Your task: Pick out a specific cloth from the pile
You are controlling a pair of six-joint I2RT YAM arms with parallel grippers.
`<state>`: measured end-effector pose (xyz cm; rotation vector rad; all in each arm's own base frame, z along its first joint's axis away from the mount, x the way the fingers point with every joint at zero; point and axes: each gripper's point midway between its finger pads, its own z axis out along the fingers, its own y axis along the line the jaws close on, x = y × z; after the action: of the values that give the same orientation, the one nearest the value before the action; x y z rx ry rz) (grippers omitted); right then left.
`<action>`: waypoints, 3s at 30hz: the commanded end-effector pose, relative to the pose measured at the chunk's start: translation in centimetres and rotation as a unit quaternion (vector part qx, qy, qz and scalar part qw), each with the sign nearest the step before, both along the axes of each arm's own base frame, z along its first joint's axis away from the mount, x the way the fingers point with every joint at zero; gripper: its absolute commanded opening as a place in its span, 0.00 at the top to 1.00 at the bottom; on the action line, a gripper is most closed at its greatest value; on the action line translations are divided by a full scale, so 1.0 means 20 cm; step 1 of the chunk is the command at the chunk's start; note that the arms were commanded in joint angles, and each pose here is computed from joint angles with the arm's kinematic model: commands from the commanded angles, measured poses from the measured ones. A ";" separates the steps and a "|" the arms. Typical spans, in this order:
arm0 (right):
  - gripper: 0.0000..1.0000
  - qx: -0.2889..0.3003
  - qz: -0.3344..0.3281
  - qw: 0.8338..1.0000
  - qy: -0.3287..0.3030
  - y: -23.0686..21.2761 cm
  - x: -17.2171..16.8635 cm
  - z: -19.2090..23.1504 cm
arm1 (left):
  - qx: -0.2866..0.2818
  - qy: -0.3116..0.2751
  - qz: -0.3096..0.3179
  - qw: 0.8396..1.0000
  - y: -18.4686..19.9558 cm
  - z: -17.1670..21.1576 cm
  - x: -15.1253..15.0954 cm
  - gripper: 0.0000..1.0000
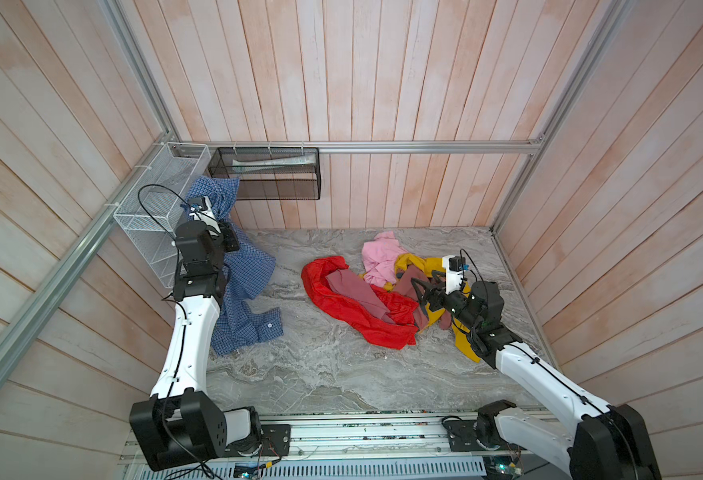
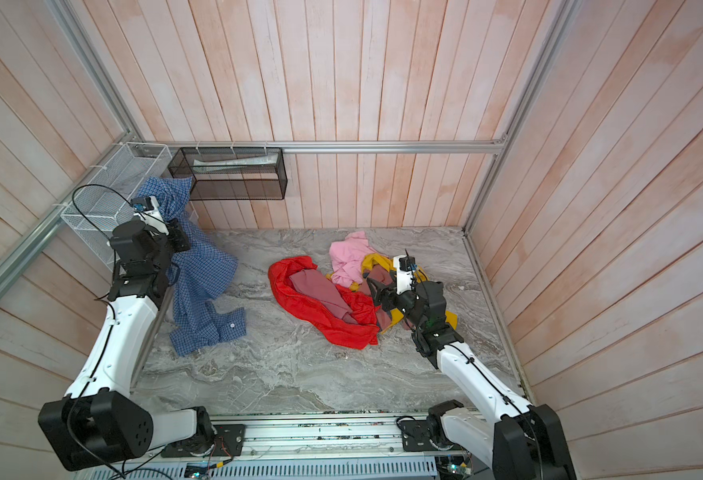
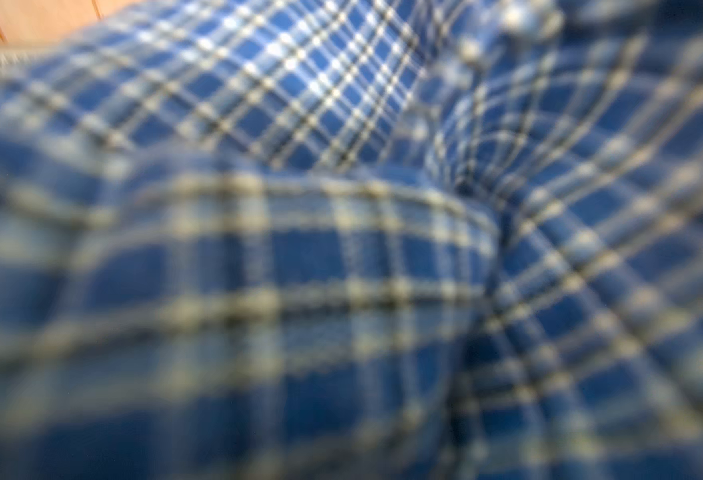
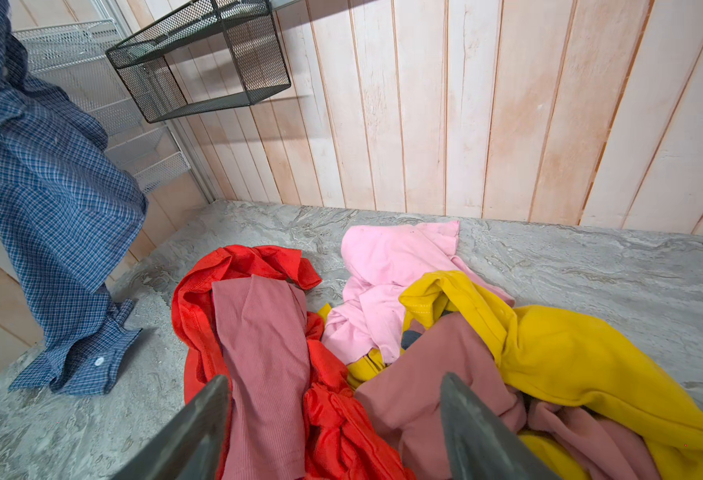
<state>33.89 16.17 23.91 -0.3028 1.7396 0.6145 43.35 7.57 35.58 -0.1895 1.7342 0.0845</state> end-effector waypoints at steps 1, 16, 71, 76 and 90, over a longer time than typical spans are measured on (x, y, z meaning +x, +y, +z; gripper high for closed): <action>0.20 -0.004 -0.002 1.000 -0.013 0.00 0.01 0.05 | -0.003 -0.031 0.014 0.999 0.02 0.04 -0.07 1.00; 0.20 -0.009 0.015 1.000 -0.005 0.05 0.01 0.00 | -0.168 0.159 0.075 0.970 -0.09 -0.77 -0.43 1.00; 0.19 -0.030 -0.016 0.999 0.004 -0.01 -0.01 -0.04 | -0.227 0.433 0.114 0.865 -0.29 -1.78 -0.41 0.11; 0.19 -0.039 -0.032 0.999 0.004 -0.05 -0.02 -0.04 | -0.266 0.426 0.136 0.854 -0.20 -1.81 -0.40 0.19; 0.18 -0.038 -0.049 0.998 0.014 -0.11 -0.01 -0.07 | -0.265 0.408 0.168 0.857 -0.09 -1.75 -0.53 0.33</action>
<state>33.83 14.29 23.20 -0.2689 1.7780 0.4973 36.58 6.21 3.17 -0.9131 2.4109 -0.1094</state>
